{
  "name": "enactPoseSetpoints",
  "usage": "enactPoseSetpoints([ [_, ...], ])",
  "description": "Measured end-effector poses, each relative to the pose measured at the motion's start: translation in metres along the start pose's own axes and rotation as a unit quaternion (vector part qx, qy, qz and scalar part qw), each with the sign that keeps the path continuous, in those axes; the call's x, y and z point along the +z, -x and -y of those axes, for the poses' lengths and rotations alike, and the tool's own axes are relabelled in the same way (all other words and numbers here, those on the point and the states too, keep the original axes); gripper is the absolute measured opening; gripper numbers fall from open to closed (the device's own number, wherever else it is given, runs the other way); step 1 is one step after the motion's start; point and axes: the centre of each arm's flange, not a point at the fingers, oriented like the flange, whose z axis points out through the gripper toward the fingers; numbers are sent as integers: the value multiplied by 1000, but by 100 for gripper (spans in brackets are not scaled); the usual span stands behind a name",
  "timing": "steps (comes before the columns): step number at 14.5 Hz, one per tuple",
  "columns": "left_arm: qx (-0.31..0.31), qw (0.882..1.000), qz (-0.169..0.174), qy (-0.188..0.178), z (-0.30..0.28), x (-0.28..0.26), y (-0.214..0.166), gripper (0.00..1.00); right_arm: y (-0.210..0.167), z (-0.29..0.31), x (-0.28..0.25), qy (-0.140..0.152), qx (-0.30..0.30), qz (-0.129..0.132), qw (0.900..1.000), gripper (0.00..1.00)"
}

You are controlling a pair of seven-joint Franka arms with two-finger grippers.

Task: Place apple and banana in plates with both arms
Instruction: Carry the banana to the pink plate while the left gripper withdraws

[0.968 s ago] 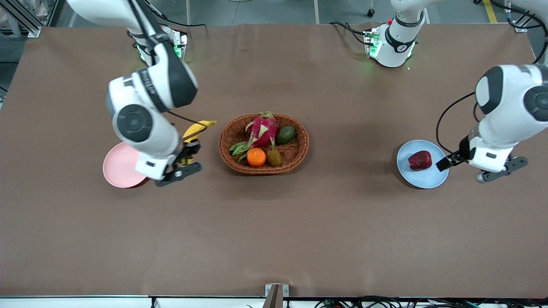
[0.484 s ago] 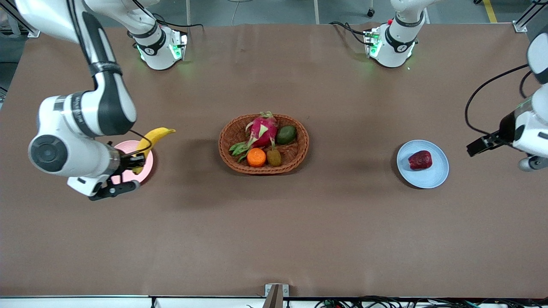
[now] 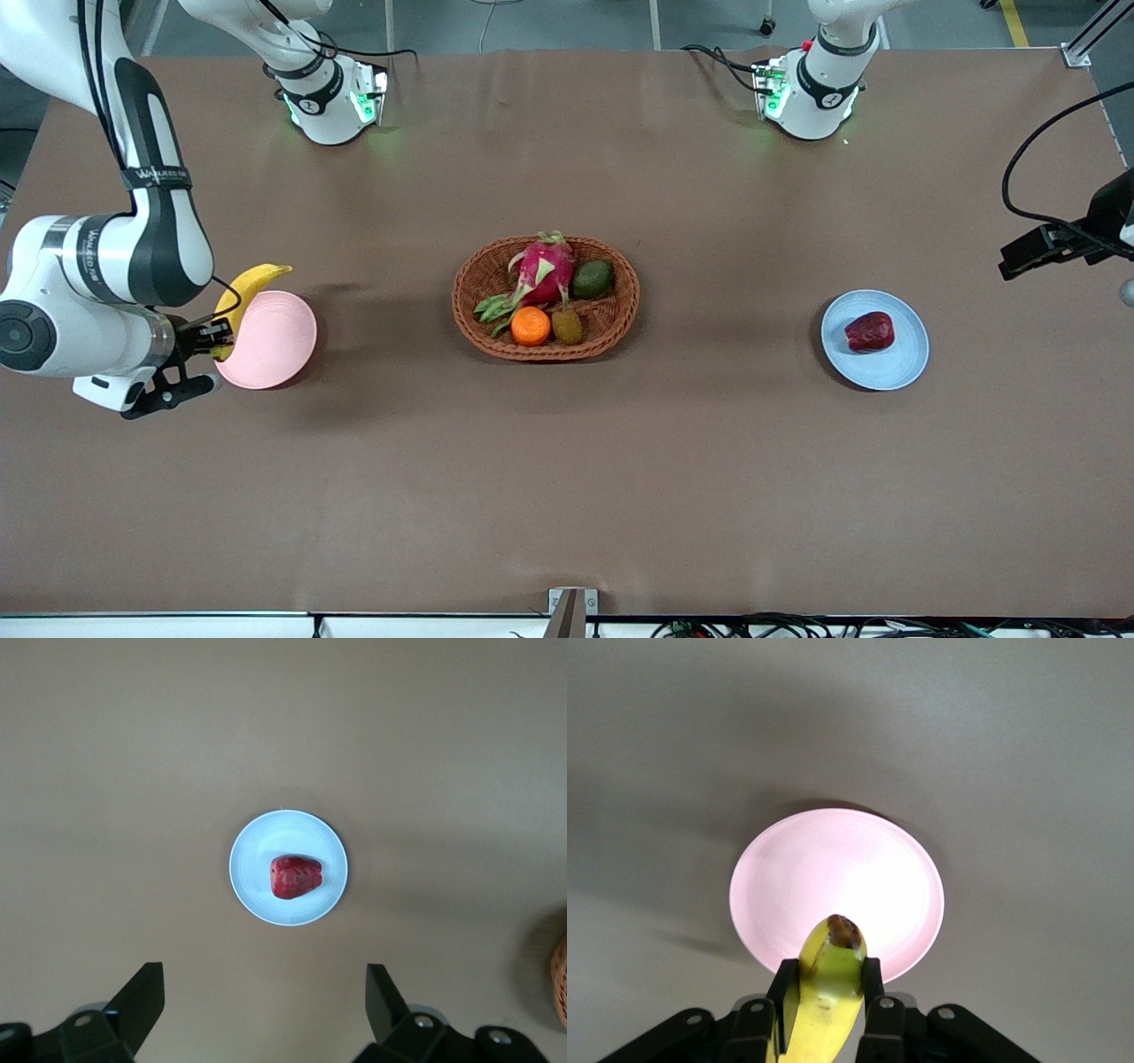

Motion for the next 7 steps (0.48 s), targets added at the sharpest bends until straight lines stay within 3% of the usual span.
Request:
enactPoseSetpoints([
  [2, 22, 1000, 4, -6, -4, -10, 11, 100, -6, -3, 20, 3, 0, -6, 1000, 33],
  [7, 37, 999, 16, 33, 14, -21, 31, 100, -16, -25, 60, 5, 0, -14, 1000, 33],
])
